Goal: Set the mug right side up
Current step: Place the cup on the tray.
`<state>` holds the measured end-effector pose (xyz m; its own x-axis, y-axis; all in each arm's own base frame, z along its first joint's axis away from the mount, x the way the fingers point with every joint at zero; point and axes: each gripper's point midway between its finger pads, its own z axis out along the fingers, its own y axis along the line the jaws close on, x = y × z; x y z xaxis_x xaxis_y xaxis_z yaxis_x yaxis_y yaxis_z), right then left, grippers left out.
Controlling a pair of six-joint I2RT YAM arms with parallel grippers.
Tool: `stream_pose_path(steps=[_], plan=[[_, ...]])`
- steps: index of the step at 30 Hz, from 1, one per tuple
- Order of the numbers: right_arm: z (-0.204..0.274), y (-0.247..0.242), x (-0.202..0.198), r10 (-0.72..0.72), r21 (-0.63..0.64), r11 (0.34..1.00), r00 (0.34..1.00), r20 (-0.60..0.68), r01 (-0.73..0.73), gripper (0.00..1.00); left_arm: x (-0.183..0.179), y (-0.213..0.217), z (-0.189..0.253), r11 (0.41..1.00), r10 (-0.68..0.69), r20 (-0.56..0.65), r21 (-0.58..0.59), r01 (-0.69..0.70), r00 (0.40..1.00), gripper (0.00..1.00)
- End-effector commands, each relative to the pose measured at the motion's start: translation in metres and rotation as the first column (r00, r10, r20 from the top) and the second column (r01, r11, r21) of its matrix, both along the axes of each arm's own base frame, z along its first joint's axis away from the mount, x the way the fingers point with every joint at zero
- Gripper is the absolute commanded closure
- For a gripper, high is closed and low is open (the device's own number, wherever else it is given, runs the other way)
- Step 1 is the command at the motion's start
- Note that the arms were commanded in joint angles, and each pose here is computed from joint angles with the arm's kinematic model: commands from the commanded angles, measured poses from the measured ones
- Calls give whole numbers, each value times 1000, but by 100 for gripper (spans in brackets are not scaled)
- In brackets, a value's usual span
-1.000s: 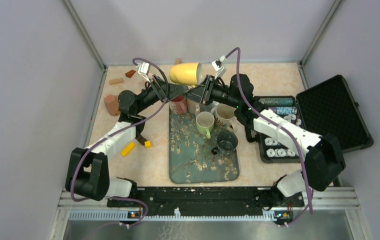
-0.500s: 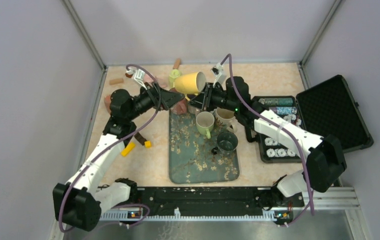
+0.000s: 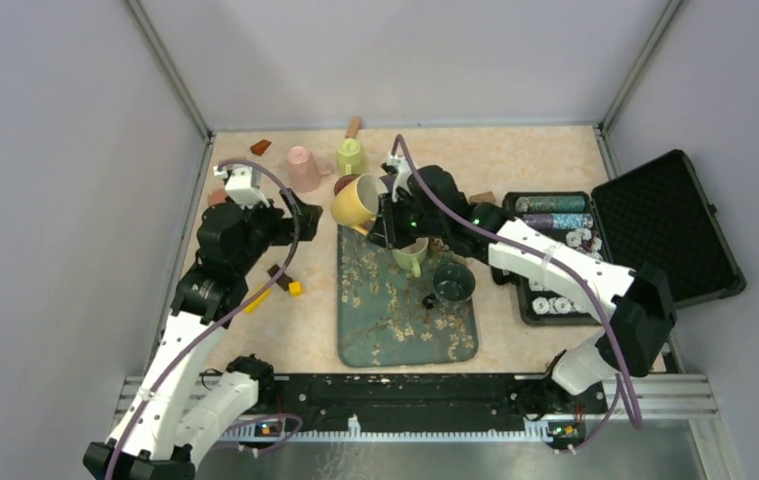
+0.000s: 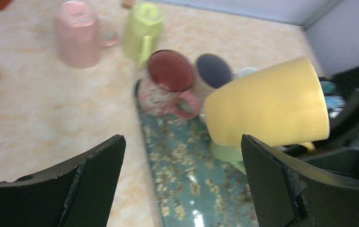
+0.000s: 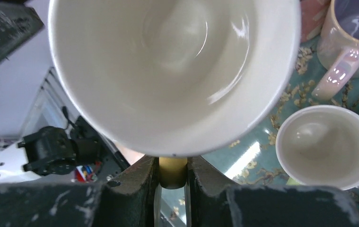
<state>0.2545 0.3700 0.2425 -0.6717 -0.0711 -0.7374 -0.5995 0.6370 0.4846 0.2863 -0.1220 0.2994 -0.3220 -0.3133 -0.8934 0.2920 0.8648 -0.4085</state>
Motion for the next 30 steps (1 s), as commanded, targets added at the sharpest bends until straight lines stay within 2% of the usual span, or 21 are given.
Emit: stream_pose_path(steps=[1,7,12,17,24,30], plan=[[5,9,9,-15,-74,997,997,74,20,100,-4,53,-27,957,240,-55,184,-226,969,2],[-36,23,8,-20,-219,975,999,35,27,100,-12,75,-52,915,344,-109,261,-307,933,2],[-64,29,11,-39,-297,954,999,26,45,100,-18,78,-61,914,346,-110,265,-308,932,2],[-78,28,18,-96,-334,935,991,96,123,100,-20,74,-66,923,328,-114,250,-292,938,2],[-58,34,22,-145,-189,964,964,223,189,100,-20,62,-75,944,289,-158,208,-254,944,2],[-19,39,22,-190,62,982,902,387,180,100,-18,23,-86,991,125,-263,77,-109,957,2]])
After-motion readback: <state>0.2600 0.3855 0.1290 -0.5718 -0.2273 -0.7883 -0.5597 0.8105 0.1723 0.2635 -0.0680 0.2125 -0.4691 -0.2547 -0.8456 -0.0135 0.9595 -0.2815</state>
